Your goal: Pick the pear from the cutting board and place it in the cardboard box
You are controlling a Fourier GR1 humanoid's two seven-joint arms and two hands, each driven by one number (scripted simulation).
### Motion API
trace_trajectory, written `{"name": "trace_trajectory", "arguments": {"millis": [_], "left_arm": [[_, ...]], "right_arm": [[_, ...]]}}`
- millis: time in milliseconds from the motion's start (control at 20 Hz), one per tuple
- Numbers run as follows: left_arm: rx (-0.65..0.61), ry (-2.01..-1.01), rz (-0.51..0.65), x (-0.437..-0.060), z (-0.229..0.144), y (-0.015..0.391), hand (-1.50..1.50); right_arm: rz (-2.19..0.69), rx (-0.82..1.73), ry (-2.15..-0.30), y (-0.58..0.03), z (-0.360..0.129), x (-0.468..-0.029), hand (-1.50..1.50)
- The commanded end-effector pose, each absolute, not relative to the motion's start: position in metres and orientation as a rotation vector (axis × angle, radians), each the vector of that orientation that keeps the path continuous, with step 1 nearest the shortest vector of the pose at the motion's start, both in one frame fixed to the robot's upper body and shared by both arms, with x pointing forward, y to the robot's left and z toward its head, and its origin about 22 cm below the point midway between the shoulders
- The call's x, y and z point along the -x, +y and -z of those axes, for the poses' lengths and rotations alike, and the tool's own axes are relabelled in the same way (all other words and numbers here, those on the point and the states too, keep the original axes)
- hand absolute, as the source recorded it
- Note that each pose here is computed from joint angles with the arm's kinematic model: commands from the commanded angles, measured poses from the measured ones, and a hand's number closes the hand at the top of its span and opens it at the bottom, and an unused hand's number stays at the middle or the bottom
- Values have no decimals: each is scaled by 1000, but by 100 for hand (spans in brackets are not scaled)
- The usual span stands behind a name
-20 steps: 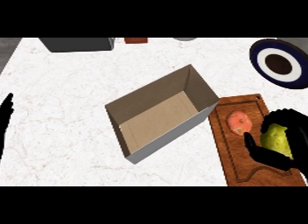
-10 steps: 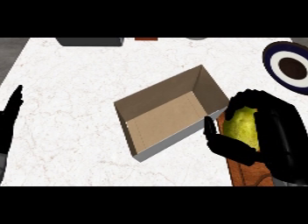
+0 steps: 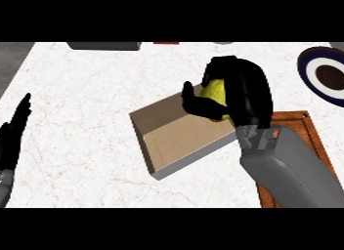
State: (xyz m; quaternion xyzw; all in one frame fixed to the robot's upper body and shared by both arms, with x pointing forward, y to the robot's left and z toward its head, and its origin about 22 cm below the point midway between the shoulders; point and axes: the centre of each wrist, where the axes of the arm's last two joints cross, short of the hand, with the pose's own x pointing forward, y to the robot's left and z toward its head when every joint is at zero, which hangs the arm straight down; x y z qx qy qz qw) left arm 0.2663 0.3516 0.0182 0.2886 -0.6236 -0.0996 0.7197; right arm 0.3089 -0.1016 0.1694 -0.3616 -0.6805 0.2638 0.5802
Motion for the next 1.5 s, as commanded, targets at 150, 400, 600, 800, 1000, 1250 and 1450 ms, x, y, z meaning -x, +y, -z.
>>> {"name": "trace_trajectory", "arguments": {"millis": [150,400,600,800,1000,1250,1450], "left_arm": [[-635,-1375,235,-272,-16,356,0],[-641,-1387,232,-257,-19,359,0],[-655,-1385,215,-267,-28,352,0],[-651,-1379,233,-265,-24,347,0],[-650,-1374,242,-262,-10,345,0],[-634,-1365,211,-264,-1,352,0],[-653,-1361,195,-262,-5,350,0]], "right_arm": [[-629,844,-1531,-61,-149,-372,150],[-574,851,-1409,-67,-100,-386,150],[-498,747,-1363,-80,-85,-398,-150],[-497,732,-1405,-70,-78,-411,-150],[-415,737,-1536,-64,-77,-407,-150],[-210,715,-1690,-67,-101,-405,-150],[-75,673,-1739,-100,-115,-409,-150]]}}
